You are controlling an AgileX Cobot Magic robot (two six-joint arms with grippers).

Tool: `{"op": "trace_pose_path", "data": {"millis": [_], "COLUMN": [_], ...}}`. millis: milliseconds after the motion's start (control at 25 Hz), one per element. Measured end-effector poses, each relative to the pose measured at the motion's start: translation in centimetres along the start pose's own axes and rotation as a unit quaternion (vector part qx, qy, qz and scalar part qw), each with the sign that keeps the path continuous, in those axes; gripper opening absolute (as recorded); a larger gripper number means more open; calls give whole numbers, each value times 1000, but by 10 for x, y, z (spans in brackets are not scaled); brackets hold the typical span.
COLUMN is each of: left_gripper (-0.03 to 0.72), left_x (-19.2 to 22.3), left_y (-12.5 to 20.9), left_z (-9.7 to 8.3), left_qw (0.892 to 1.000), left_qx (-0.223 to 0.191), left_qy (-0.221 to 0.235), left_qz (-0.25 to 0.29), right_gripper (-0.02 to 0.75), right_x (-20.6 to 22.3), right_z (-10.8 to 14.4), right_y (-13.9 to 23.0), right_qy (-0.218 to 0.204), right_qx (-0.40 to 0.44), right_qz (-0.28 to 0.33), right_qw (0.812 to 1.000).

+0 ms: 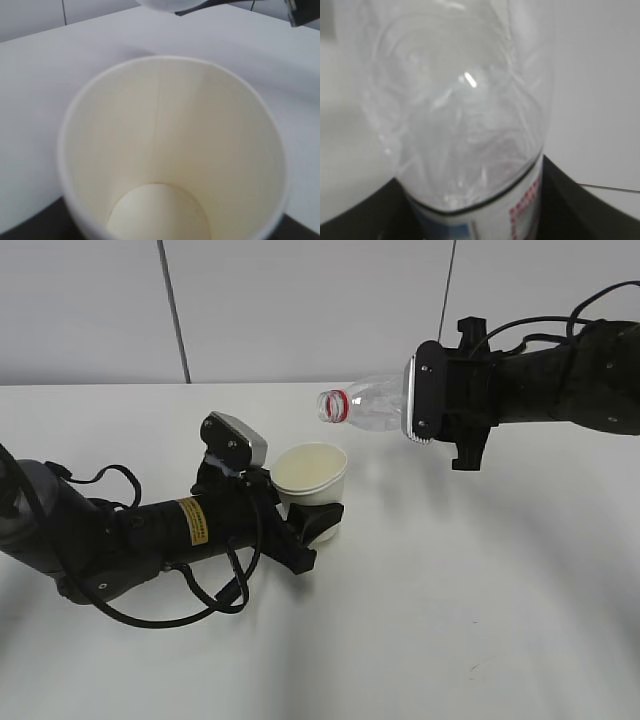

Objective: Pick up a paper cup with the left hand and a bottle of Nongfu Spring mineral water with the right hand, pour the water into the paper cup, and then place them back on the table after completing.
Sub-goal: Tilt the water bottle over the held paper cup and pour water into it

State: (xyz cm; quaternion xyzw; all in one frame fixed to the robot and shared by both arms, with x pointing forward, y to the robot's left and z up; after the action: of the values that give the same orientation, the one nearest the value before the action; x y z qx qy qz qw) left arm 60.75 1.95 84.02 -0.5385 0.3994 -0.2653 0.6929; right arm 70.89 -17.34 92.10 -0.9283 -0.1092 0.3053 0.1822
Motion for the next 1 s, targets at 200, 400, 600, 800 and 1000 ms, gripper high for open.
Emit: {"op": "trace_pose_path", "data": {"millis": [200,400,600,800,1000], "left_gripper": [407,407,407,407,407], "left_x": [0,0,0,0,0], "left_y": [0,0,0,0,0], "left_z": [0,0,0,0,-1], "left_qw": [1000,1000,1000,1000,1000], "left_qx": [0,0,0,0,1], "left_qy": [0,0,0,0,1], "left_qz": [0,0,0,0,0], "right_gripper": [398,398,398,398,398], "right_x": [0,0,0,0,0], "right_z": [0,0,0,-2,-4], "right_y": [0,0,1,1,1], "right_qy": [0,0,-1,2,3], "right_qx": [-13,-26,-31,-38,-43], "right_qz": [0,1,2,5,6], "right_qw": [1000,1000,1000,999,999]}}
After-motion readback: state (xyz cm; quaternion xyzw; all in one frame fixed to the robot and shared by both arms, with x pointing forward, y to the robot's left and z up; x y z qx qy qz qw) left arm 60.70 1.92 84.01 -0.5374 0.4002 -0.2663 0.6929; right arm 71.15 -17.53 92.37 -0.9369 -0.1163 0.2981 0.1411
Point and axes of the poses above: a point on each arm's last joint axis where the gripper is mounted, x pointing out along that axis toward the gripper, z along the wrist's bending axis when the last joint is at zero, y = z × x, the point moved 9 cm from there along x, pointing out along that axis toward the gripper, and after that the axes turned 13 degrees about x, right-handed, at the moved point
